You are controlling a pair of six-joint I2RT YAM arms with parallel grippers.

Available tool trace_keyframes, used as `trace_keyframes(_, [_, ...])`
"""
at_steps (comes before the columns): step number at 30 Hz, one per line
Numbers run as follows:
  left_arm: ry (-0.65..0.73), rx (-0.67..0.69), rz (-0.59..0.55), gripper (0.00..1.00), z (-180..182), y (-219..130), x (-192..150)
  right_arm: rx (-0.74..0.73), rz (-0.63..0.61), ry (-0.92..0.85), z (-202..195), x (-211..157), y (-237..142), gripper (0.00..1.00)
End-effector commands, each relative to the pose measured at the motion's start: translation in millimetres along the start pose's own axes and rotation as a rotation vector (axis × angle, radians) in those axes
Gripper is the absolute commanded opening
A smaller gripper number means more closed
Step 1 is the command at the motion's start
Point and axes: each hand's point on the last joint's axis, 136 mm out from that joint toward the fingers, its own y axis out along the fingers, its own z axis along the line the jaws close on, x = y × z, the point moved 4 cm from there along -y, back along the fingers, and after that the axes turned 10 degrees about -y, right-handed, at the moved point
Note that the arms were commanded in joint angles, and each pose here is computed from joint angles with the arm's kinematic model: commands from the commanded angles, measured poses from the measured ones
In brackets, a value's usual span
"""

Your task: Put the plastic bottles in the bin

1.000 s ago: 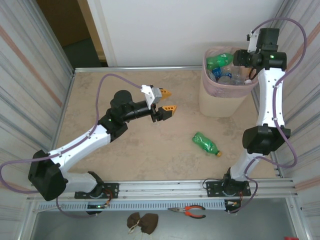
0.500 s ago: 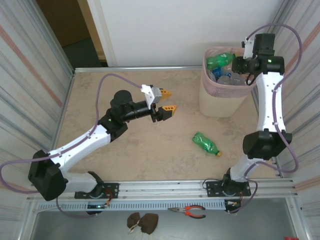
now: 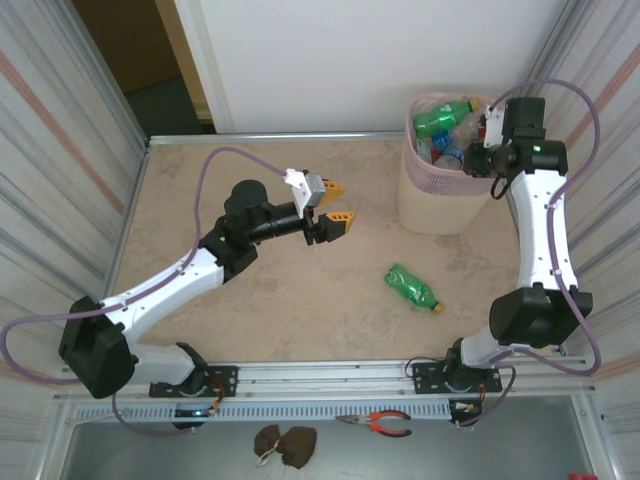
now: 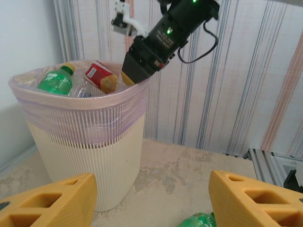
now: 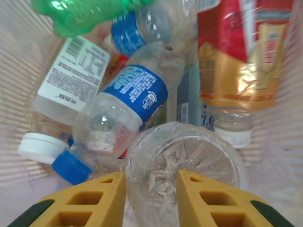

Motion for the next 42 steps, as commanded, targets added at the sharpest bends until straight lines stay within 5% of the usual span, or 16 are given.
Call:
trace_keyframes(1, [0.013, -0.019, -0.047, 0.64, -3.1, -0.3, 16.6, 0.004, 0.069, 0.046, -7.1, -17.8, 20.9, 0.29])
trace_keyframes(8, [0.021, -0.002, -0.049, 0.64, -2.1, -2.9, 17.6, 0.021, 0.076, 0.067, -10.8, -2.6, 27.0, 0.29])
trace_keyframes(20, [0.013, 0.003, -0.047, 0.64, -1.0, -3.3, 14.0, 0.027, -0.145, 0.058, 9.6, 14.8, -53.6, 0.36])
trace_keyframes(31, [-0.004, 0.031, -0.039, 0.64, 3.6, -7.4, 6.7, 0.188, -0.128, -0.210, 92.3, -35.7, -79.1, 0.43])
trace_keyframes(42, [-0.107, 0.173, -0.066, 0.64, 31.8, -29.7, -1.5, 0.329, 0.097, -0.530, 170.5, -112.3, -31.0, 0.57])
